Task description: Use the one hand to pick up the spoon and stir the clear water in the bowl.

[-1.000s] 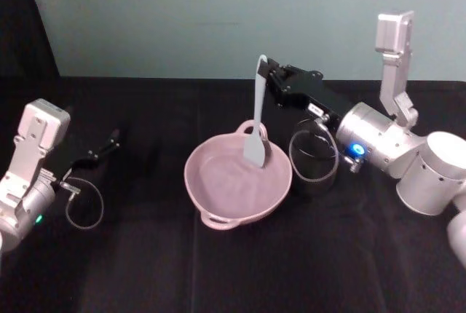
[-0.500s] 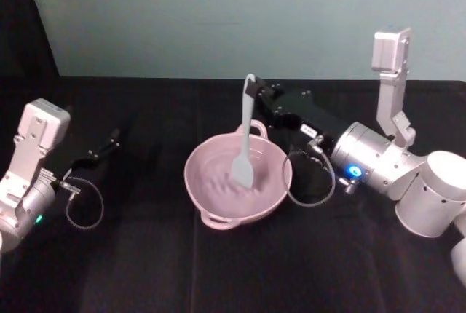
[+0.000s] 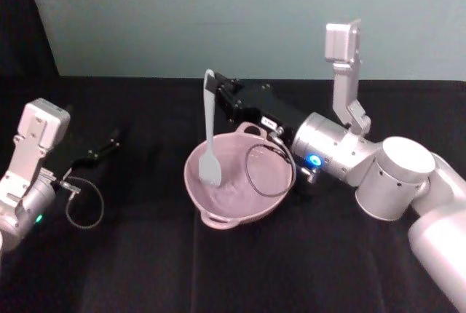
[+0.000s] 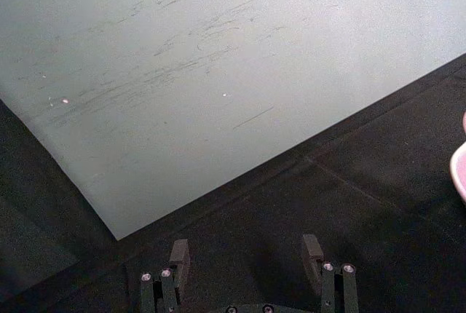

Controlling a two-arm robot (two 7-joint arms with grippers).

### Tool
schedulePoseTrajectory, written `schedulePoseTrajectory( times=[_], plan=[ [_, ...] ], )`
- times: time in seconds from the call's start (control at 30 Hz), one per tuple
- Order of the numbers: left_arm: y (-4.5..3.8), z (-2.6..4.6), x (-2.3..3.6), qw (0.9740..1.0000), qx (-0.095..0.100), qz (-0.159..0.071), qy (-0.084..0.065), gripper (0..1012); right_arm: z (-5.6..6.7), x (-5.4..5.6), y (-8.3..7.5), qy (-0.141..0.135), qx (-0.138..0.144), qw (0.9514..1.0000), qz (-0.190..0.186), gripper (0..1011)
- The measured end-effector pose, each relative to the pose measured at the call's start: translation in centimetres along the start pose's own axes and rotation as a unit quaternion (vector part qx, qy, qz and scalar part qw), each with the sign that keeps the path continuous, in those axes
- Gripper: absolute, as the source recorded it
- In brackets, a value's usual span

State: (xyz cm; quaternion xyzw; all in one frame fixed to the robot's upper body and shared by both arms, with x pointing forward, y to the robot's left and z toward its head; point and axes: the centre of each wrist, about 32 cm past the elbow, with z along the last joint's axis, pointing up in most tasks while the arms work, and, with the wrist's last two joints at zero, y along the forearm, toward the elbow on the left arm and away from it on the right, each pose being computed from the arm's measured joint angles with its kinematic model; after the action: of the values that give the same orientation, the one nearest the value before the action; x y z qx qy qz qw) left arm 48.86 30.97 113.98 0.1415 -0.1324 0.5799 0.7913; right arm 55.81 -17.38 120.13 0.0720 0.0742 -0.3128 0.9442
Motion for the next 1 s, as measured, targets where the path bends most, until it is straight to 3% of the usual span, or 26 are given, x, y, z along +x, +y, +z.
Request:
schedulePoseTrajectory(
  times=[0.2, 0.43, 0.67, 0.77, 1.0],
  plan=[
    [0.0, 0.0, 0.0, 1.0, 0.0, 0.0, 0.0, 1011, 0.1, 0.8, 1.9, -0.002, 0.001, 1.0, -0.008, 96],
    [0.0, 0.0, 0.0, 1.0, 0.0, 0.0, 0.0, 1011, 0.3, 1.9, 2.1, -0.001, 0.006, 0.9995, -0.03, 95],
    [0.0, 0.0, 0.0, 1.0, 0.0, 0.0, 0.0, 1011, 0.8, 3.0, 0.8, -0.004, 0.014, 0.9982, -0.058, 95],
    [0.0, 0.0, 0.0, 1.0, 0.0, 0.0, 0.0, 1011, 1.0, 3.5, -0.5, -0.005, 0.016, 0.9972, -0.073, 95],
    [0.0, 0.0, 0.0, 1.0, 0.0, 0.0, 0.0, 1011, 1.0, 3.3, -2.9, -0.007, 0.008, 0.9964, -0.084, 96]
  ],
)
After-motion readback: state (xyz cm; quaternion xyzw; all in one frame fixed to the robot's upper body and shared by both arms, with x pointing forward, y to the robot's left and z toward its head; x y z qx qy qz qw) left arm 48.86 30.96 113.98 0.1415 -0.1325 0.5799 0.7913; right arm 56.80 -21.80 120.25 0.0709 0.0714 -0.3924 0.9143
